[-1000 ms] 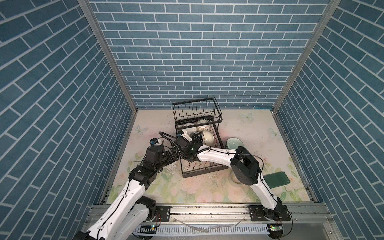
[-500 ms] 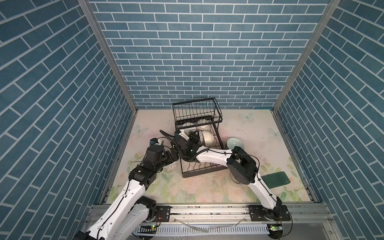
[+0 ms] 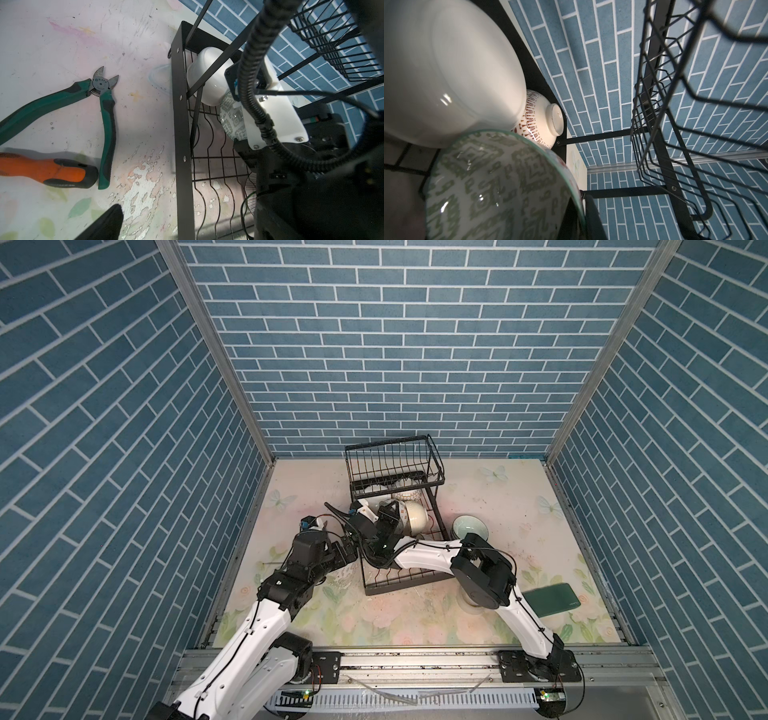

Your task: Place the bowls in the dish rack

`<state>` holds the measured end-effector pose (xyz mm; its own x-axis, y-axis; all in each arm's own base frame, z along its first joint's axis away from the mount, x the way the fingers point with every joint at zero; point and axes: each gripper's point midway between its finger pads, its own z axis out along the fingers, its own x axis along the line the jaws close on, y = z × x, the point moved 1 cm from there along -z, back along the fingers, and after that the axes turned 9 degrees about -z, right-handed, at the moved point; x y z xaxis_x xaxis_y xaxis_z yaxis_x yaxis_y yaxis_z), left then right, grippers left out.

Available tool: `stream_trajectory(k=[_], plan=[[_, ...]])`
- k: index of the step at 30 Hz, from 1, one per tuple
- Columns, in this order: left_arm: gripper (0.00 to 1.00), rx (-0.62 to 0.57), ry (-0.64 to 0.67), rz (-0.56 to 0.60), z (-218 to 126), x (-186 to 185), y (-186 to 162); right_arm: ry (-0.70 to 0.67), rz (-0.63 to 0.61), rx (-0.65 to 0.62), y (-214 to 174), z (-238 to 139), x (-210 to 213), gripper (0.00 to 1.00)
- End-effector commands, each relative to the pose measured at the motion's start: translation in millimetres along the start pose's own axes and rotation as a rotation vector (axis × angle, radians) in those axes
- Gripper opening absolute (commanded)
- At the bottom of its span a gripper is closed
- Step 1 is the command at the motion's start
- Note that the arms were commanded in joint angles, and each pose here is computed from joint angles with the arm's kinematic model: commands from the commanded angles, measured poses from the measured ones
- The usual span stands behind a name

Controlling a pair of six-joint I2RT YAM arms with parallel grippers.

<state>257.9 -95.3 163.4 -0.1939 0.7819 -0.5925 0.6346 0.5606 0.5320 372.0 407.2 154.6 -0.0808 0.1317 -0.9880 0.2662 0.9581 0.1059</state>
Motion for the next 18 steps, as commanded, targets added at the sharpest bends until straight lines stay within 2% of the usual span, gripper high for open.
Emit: stream_trajectory(k=[1, 11, 18], plan=[[1.0, 0.007, 0.009, 0.011, 2, 4, -3, -0.021, -0.018, 0.041, -13, 0, 2, 0.0], [1.0, 0.009, 0.011, 0.009, 0, 5, -4, 0.052, -0.042, 0.062, -27, 1, 20, 0.0], [1.0, 0.003, 0.014, 0.008, -1, 6, -3, 0.231, 0.014, 0.052, -27, -7, 33, 0.0]])
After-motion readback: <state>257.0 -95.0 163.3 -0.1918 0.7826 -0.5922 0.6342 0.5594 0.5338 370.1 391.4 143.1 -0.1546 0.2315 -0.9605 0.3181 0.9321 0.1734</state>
